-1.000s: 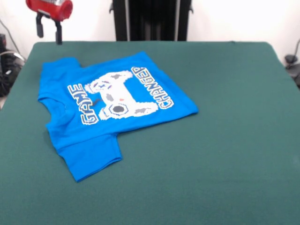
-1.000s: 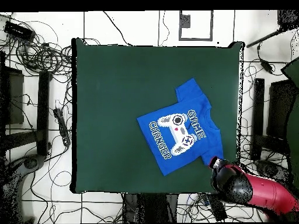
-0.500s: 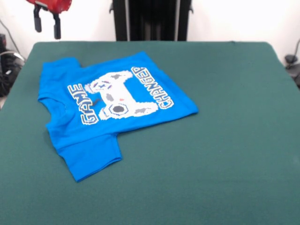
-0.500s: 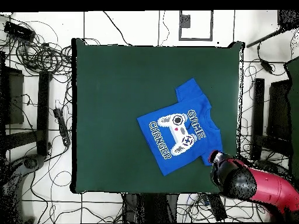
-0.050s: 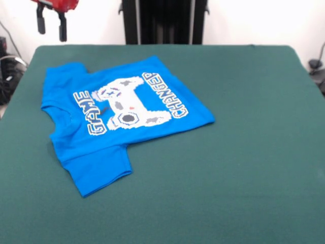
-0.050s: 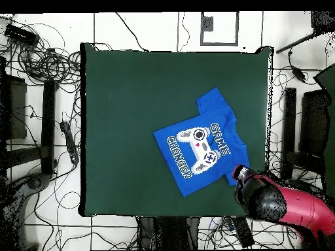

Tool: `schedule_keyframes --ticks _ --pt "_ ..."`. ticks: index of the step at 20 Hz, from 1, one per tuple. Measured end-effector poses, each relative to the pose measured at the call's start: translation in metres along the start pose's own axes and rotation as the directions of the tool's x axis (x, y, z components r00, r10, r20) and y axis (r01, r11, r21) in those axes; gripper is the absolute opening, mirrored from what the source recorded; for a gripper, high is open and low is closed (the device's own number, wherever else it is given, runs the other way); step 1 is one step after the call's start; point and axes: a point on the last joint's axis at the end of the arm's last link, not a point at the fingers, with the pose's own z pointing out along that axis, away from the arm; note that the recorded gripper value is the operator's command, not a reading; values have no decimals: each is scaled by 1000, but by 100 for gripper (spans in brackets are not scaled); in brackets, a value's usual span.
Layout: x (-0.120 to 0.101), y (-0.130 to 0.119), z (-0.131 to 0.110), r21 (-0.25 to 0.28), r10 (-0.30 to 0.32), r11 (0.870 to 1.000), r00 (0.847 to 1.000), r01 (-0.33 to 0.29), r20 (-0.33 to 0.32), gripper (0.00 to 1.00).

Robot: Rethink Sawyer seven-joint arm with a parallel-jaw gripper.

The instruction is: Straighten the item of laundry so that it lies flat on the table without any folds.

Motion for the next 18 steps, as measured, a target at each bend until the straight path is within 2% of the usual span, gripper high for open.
schedule_keyframes --ticks 9,18 --pt "-1 43 -8 -25 -37 999 999 37 5 100" --pt "-3 54 -28 -47 13 999 1000 -13 8 100"
